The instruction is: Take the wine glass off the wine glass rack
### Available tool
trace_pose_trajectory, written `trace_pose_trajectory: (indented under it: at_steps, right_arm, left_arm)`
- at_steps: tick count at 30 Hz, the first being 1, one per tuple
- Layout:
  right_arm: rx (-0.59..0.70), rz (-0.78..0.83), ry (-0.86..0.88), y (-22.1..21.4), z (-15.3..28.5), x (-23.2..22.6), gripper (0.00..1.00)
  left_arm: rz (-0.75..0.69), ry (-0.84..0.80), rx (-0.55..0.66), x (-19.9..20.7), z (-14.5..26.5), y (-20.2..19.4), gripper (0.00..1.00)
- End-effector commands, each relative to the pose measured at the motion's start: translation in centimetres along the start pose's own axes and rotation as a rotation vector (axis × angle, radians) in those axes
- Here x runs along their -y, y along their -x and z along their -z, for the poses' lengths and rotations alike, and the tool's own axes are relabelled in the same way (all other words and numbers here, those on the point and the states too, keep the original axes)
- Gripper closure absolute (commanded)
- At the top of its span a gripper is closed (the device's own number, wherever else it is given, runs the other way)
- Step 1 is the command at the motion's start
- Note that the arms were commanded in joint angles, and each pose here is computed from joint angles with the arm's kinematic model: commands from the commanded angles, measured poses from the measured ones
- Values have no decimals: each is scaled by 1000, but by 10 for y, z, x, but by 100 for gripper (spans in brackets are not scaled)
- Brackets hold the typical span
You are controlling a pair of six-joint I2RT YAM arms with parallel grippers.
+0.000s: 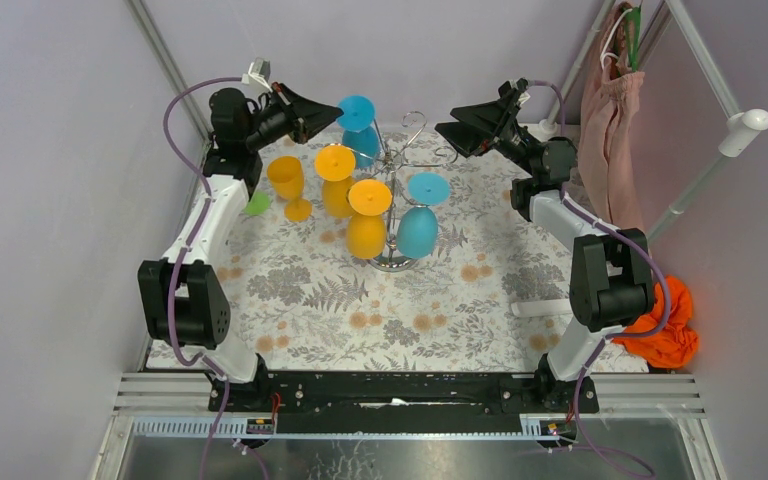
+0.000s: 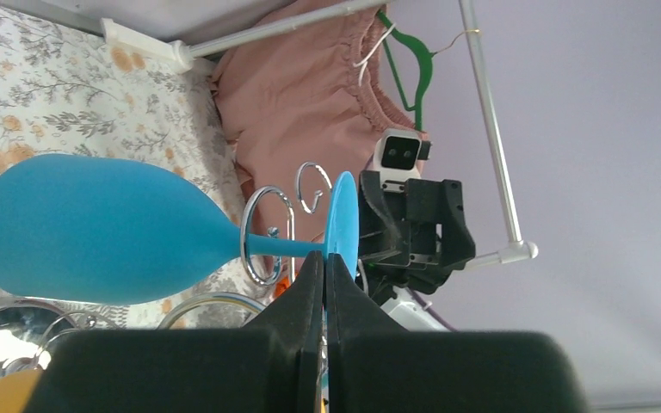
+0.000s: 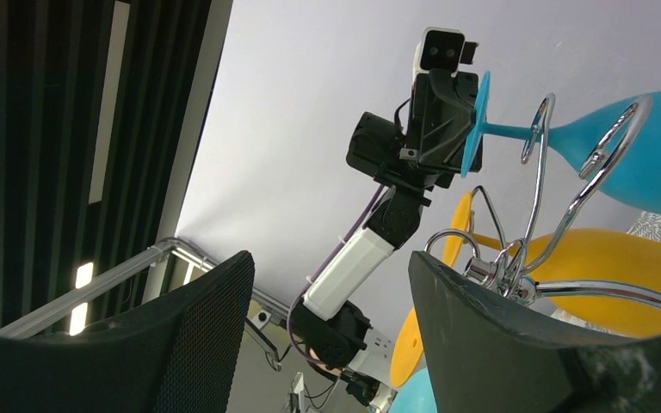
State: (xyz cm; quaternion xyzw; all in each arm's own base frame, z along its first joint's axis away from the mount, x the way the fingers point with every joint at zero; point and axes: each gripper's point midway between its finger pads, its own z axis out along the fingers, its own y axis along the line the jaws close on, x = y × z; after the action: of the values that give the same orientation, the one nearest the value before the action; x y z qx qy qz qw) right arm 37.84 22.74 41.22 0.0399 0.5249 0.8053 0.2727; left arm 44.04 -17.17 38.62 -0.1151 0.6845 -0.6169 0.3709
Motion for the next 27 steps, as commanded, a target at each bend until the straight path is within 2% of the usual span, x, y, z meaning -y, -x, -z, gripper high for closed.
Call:
trace_pose_trajectory:
  at_steps: [1,9,18,27]
  right_arm:
    - [-32,21,31,-9,2,-4,26]
    - [-35,10,38,-8,2,-1,26]
    - [-31,5,41,-7,4,0,26]
    - [-29,-3,41,-6,5,2,25]
  left_arm:
    - [11,-81,41,23,-3,20,100]
    - [0,-61,42,16,-16,29,100]
    - [-17,-66,-29,23,-40,2,100]
    - [-58,-9,-36,25,-16,-24,100]
